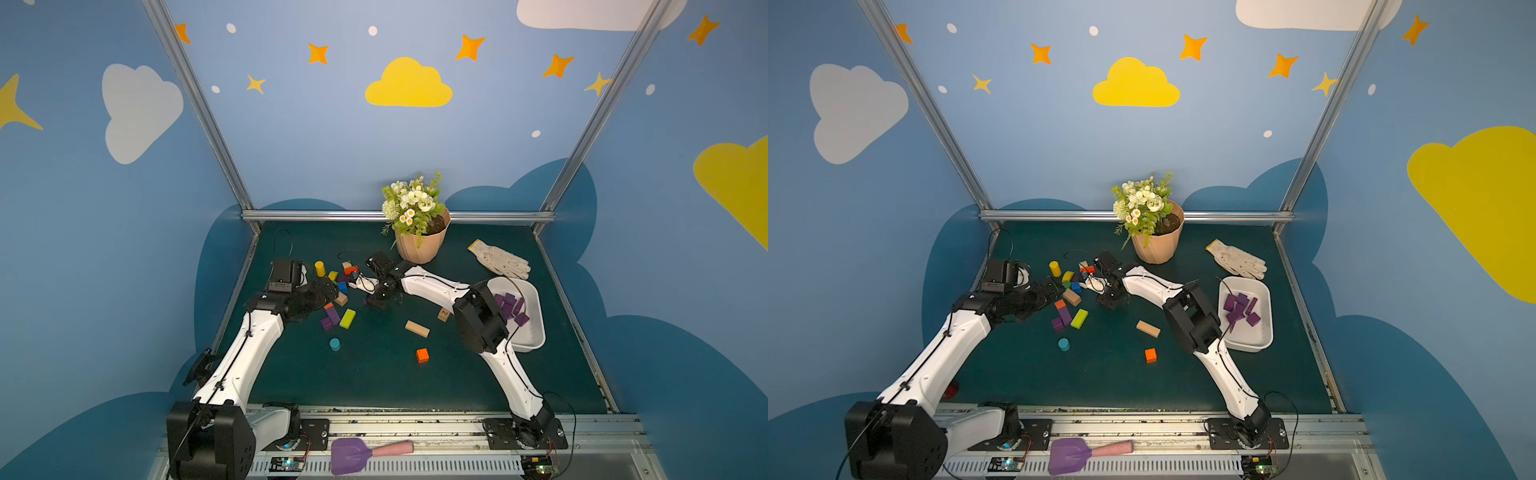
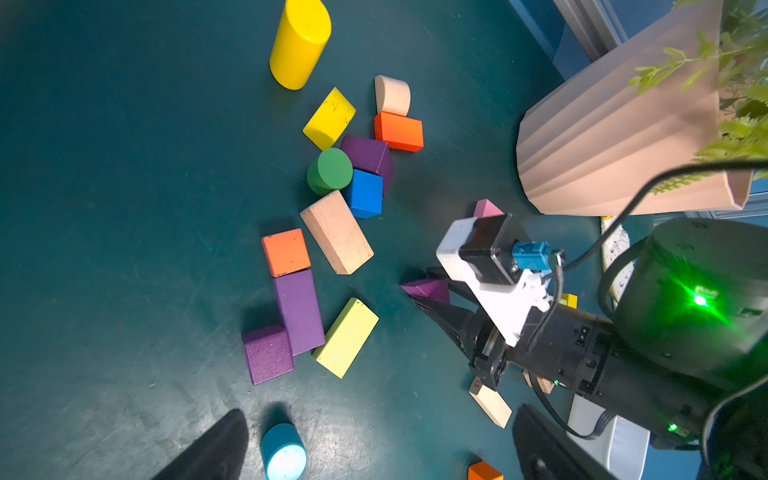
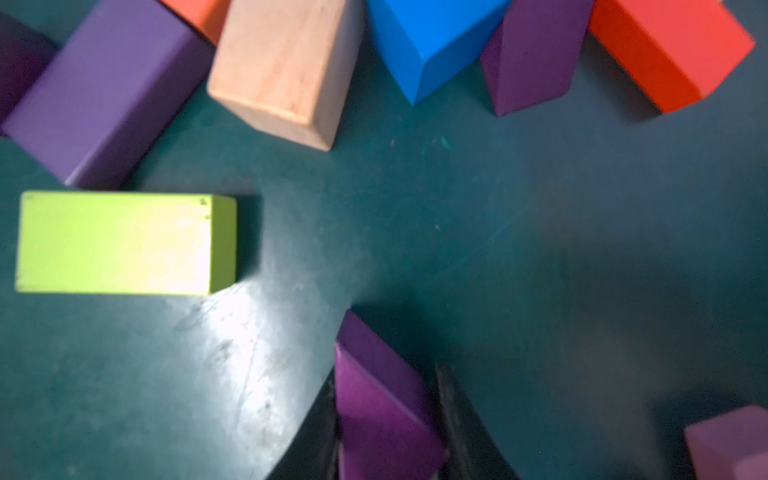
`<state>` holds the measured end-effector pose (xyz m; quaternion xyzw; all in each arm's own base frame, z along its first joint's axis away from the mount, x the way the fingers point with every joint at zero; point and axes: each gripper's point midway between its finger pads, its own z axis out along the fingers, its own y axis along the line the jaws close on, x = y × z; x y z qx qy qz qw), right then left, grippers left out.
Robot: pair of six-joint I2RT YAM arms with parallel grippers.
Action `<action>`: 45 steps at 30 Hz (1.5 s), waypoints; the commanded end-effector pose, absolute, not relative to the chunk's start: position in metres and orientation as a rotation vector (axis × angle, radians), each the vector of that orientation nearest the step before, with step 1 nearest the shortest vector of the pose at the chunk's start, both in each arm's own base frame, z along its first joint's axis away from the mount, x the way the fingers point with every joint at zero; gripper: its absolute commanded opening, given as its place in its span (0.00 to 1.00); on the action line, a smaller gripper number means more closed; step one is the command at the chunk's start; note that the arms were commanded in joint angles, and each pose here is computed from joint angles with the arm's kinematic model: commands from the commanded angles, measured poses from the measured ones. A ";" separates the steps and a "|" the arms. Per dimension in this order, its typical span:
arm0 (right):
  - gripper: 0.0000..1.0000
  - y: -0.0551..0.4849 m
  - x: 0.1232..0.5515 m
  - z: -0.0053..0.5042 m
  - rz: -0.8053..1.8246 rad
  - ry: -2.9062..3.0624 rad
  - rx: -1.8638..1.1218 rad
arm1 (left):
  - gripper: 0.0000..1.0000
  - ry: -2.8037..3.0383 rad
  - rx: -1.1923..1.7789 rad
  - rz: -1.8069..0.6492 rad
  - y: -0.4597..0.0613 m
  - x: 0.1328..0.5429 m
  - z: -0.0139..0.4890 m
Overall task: Pick purple bricks into the storage bin
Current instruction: Pick up the building block from the center of the board.
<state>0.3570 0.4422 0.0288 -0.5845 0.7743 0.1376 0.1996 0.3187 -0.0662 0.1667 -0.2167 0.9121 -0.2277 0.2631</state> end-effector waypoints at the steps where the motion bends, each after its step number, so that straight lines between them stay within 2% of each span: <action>1: 0.27 0.445 0.356 0.061 0.436 2.134 -1.569 | 1.00 2.461 -0.591 -0.632 -0.067 0.319 0.166; 18: 0.27 0.420 0.335 0.082 0.480 2.160 -1.485 | 1.00 2.467 -0.593 -0.675 -0.072 0.320 0.165; 24: 0.28 0.404 0.326 0.094 0.546 2.208 -1.364 | 1.00 2.498 -0.598 -0.745 -0.082 0.320 0.158; 31: 0.28 0.374 0.315 0.099 0.568 2.274 -1.223 | 1.00 2.541 -0.557 -0.810 -0.100 0.317 0.152; 45: 0.28 0.288 0.311 0.113 0.457 2.399 -0.927 | 1.00 2.655 -0.237 -0.725 -0.153 0.290 0.144</action>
